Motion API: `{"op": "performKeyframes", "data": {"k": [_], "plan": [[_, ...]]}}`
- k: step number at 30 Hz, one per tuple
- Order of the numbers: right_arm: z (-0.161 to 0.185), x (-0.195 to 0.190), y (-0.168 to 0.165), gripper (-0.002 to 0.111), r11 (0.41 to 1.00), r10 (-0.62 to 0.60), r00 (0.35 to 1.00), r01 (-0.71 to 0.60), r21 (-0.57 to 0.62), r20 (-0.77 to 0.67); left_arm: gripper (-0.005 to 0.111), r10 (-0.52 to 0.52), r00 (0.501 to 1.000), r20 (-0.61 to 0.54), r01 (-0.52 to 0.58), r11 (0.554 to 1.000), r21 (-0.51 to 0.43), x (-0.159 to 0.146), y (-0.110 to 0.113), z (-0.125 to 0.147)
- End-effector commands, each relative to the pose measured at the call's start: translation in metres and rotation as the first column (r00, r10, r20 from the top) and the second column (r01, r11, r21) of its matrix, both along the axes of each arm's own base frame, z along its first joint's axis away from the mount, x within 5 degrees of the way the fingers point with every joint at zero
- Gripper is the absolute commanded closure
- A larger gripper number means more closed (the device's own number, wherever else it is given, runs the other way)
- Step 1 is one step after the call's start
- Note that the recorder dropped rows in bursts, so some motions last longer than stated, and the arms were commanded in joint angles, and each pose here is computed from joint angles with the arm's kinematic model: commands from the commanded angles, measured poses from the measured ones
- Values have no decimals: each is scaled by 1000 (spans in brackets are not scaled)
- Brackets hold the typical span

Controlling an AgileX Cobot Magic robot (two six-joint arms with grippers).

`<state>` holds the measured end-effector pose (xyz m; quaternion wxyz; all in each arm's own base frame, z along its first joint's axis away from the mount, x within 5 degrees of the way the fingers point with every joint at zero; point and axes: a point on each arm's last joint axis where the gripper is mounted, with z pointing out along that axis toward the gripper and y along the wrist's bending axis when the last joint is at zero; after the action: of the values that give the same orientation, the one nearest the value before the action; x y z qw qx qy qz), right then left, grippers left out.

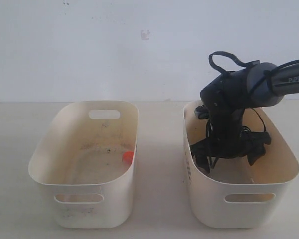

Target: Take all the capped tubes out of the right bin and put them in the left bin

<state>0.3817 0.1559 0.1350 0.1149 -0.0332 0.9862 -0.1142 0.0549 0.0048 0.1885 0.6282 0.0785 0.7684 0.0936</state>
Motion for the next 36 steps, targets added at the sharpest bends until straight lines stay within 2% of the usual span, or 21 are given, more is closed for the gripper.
{"op": "performKeyframes", "data": {"k": [1, 4, 11, 15, 22, 29, 36], "plan": [[-3, -1, -4, 19, 999, -24, 1000, 24, -25, -10, 103, -3, 1000, 5, 3, 1000, 3, 0, 0, 0], [-3, -1, -3, 19, 1000, 2, 1000, -2, -18, -21, 103, -3, 1000, 5, 3, 1000, 3, 0, 0, 0], [-5, -3, 18, 19, 977, 102, 994, -93, 194, -37, 103, -3, 1000, 5, 3, 1000, 3, 0, 0, 0], [1, -4, 20, 19, 971, 96, 995, -86, 225, -34, 103, -3, 1000, 5, 3, 1000, 3, 0, 0, 0], [28, -2, 20, 19, 960, 94, 993, -109, 257, 70, 103, -3, 1000, 5, 3, 1000, 3, 0, 0, 0], [31, 2, 7, 19, 990, 67, 992, -80, 118, 109, 103, -3, 1000, 5, 3, 1000, 3, 0, 0, 0], [29, 2, 1, 19, 996, 83, 992, -87, 36, 91, 103, -3, 1000, 5, 3, 1000, 3, 0, 0, 0]]}}
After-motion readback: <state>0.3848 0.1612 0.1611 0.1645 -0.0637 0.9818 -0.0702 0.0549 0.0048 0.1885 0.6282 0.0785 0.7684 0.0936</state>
